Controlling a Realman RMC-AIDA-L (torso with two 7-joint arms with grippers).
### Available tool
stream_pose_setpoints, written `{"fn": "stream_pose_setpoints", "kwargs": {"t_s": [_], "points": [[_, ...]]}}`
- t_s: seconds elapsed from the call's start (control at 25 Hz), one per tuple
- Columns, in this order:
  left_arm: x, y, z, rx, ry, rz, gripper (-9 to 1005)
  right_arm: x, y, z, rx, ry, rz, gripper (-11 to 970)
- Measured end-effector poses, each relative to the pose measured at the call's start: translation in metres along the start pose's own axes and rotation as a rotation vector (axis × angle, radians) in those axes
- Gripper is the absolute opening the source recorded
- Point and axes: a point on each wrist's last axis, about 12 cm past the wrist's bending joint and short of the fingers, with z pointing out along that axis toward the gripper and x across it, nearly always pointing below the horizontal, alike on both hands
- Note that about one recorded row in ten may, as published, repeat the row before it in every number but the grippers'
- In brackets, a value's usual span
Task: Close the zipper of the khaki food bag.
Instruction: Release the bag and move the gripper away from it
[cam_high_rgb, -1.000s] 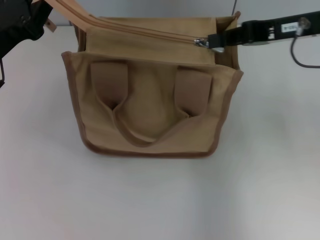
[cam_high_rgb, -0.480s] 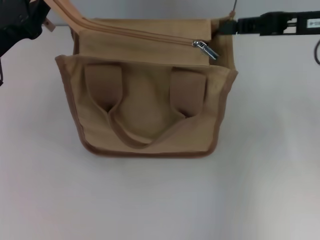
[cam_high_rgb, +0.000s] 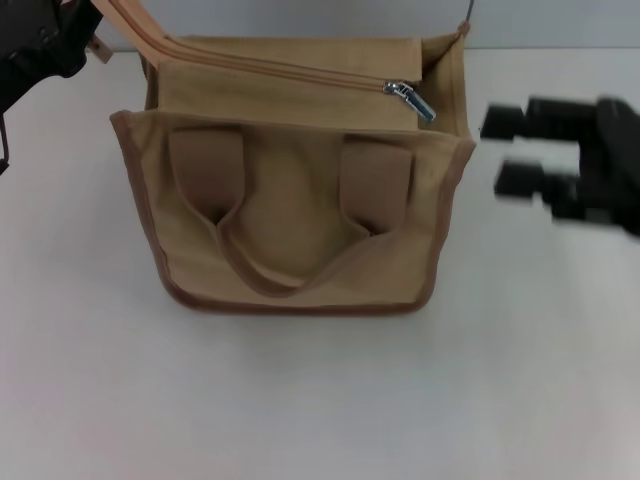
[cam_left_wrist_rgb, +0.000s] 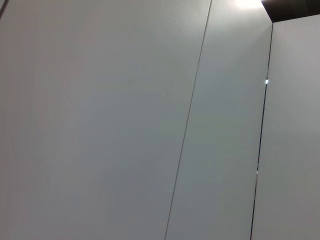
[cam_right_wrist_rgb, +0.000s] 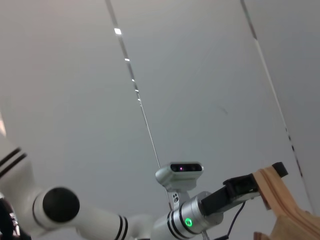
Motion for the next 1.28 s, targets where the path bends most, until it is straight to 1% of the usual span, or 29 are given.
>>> {"fn": "stream_pose_setpoints", "kwargs": {"t_s": [0.04, 0.08, 0.12, 0.16, 0.2, 0.24, 0.28, 0.36, 0.48, 0.52, 0.56, 0.64, 1.04, 1.28], "points": [[0.000, 0.000, 0.000, 0.000, 0.000, 0.000, 6, 0.016, 0.008, -0.005, 0.003, -0.018, -0.057, 479], [0.000, 0.000, 0.000, 0.000, 0.000, 0.000, 6, 0.016, 0.008, -0.005, 0.003, -0.018, -0.057, 524], [0.000, 0.000, -0.001, -0.002, 0.001, 0.001, 6, 0.032, 0.015, -0.010, 0.012, -0.018, -0.082, 569], [0.000, 0.000, -0.001, -0.002, 0.001, 0.001, 7, 0.032, 0.015, -0.010, 0.012, -0.018, -0.082, 599], [0.000, 0.000, -0.001, -0.002, 0.001, 0.001, 7, 0.040, 0.018, -0.011, 0.011, -0.007, -0.087, 629], [0.000, 0.000, -0.002, -0.003, 0.003, 0.001, 7, 0.052, 0.022, -0.012, 0.007, 0.013, -0.084, 658], [0.000, 0.000, -0.002, -0.003, 0.003, 0.001, 7, 0.052, 0.022, -0.012, 0.007, 0.013, -0.084, 688], [0.000, 0.000, -0.002, -0.004, 0.007, 0.001, 7, 0.066, 0.026, -0.012, 0.002, 0.043, -0.082, 748], [0.000, 0.001, -0.002, -0.004, 0.011, -0.003, 7, 0.084, 0.030, -0.007, -0.002, 0.103, -0.077, 748], [0.001, 0.001, -0.002, -0.004, 0.012, -0.007, 7, 0.095, 0.030, -0.002, 0.001, 0.158, -0.076, 748], [0.001, 0.001, -0.002, -0.004, 0.012, -0.007, 7, 0.095, 0.030, -0.002, 0.001, 0.158, -0.076, 748], [0.001, 0.001, -0.003, -0.006, 0.013, -0.011, 7, 0.105, 0.029, 0.003, 0.001, 0.217, -0.063, 748], [0.005, 0.000, -0.006, -0.014, 0.028, -0.018, 8, 0.105, 0.029, 0.005, -0.005, 0.213, -0.069, 748], [0.001, 0.006, -0.018, -0.043, 0.077, -0.034, 8, 0.105, 0.028, 0.006, -0.003, 0.212, -0.072, 748]]}}
